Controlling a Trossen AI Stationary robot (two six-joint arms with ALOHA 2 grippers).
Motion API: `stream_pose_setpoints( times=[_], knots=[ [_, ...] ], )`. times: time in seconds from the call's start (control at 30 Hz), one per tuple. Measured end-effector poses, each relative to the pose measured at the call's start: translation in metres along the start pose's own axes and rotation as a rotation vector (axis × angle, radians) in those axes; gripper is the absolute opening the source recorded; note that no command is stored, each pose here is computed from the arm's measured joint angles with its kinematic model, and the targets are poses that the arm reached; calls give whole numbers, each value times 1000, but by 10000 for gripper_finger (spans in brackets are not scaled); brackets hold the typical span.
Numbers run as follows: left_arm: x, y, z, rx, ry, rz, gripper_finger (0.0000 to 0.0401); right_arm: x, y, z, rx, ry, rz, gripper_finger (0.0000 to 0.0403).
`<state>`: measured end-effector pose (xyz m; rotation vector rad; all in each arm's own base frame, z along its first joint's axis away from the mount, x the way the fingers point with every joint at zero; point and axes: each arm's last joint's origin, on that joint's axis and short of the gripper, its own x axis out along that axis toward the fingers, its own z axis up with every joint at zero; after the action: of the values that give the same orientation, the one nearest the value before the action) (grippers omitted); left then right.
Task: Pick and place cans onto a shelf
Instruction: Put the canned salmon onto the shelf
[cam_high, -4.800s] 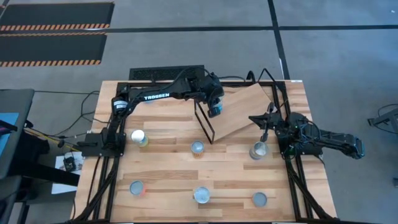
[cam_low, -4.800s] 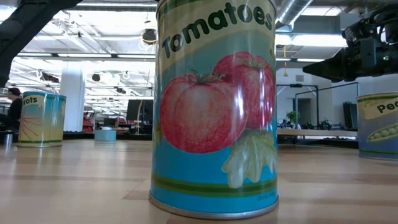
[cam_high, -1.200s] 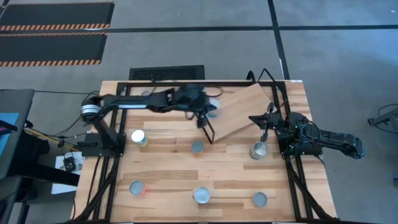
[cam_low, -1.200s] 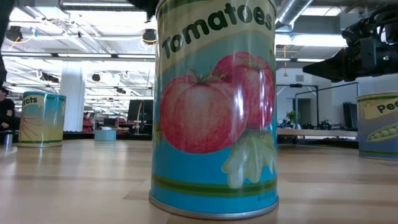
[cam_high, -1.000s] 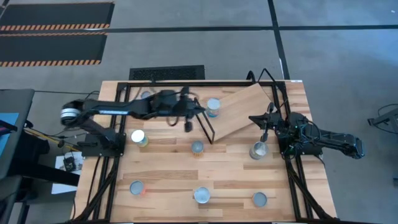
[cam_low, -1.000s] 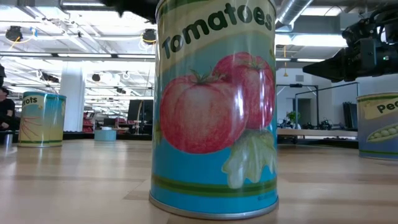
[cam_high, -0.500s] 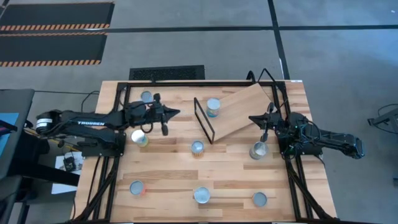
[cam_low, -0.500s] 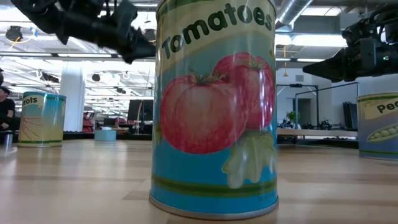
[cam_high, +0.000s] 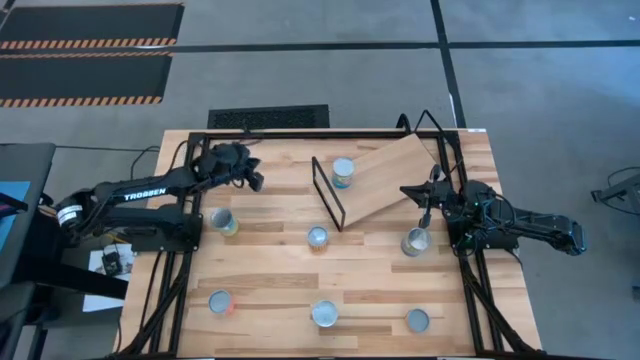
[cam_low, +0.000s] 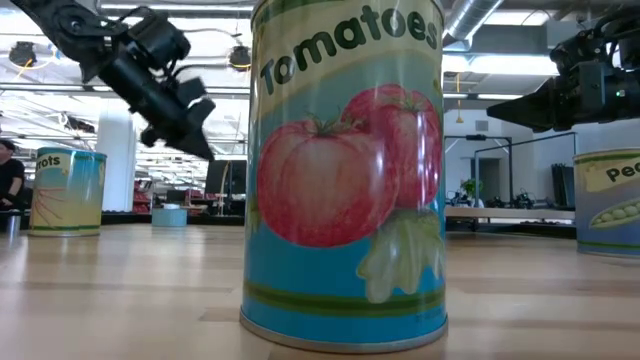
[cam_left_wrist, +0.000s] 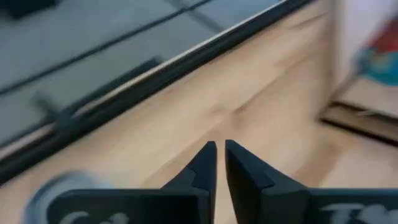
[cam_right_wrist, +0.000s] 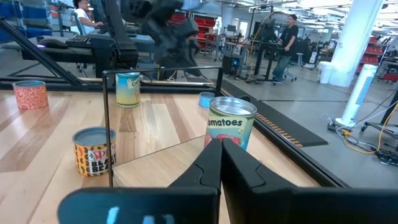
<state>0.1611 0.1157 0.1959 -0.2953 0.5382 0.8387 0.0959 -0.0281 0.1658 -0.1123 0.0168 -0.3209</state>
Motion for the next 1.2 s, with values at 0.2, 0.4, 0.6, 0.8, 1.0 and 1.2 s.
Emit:
stream_pose_setpoints(
  times=[0.2, 0.4, 0.6, 0.8, 1.0, 1.2],
  knots=[
    [8, 24, -5, -74, 90, 74, 79, 0, 0, 0, 1, -3, -2, 28],
    [26, 35, -11, -50, 141, 125, 112, 0, 0, 1, 1, -10, -7, 28],
    [52, 46, -17, -22, 234, 206, 117, 0, 0, 1, 1, -12, -6, 29],
    [79, 48, -12, 29, 307, 247, 117, 0, 0, 1, 1, -15, -6, 27],
    [98, 47, -17, 36, 400, 230, 112, 0, 0, 2, 1, -16, -6, 29],
    [100, 46, -18, 67, 439, 211, 57, 0, 0, 2, 1, -16, -4, 27]
  ],
)
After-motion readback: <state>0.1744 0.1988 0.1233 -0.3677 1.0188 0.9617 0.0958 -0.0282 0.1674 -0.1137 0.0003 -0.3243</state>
